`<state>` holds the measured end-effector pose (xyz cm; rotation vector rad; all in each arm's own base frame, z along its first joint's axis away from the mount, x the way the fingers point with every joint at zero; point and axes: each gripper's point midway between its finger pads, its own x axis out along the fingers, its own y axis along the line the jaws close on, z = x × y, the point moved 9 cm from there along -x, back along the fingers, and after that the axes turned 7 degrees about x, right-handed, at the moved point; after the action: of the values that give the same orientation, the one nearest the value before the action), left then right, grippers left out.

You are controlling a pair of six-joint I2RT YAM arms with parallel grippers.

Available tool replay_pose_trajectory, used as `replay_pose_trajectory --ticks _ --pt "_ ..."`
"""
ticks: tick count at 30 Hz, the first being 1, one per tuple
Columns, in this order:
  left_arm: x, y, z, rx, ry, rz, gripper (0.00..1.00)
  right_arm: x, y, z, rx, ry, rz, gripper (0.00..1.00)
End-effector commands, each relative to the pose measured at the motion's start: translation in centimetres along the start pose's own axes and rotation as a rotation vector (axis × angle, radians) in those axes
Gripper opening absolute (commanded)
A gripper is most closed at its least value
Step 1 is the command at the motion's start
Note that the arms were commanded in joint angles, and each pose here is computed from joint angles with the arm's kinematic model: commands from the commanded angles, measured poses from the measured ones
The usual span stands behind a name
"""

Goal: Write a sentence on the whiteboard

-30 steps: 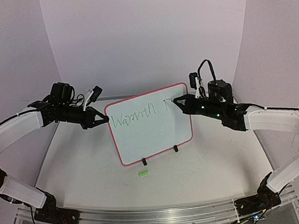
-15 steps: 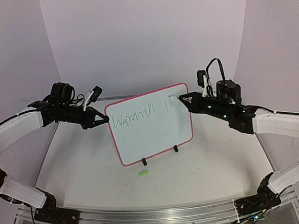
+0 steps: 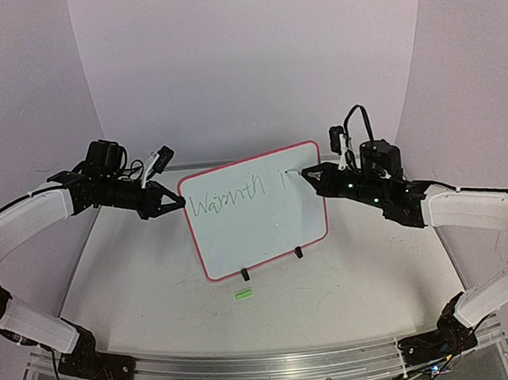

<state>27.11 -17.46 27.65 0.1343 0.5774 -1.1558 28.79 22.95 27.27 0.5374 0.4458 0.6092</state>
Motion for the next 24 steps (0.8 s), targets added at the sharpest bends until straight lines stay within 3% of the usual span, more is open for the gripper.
replay_pose_trajectory --ticks 1,15,24 --pt "1.1 -0.3 -1.3 -0.009 0.086 -0.008 0.00 0.5 0.5 1.1 0.000 -0.039 0.010 0.00" --pt "1.1 -0.3 -1.3 -0.010 0.085 -0.010 0.00 -0.3 0.3 1.7 0.008 -0.091 -0.032 0.00" --pt "1.2 -0.3 -1.3 -0.009 0.084 -0.013 0.00 0.1 -0.8 0.0 0.026 -0.027 -0.055 0.00"
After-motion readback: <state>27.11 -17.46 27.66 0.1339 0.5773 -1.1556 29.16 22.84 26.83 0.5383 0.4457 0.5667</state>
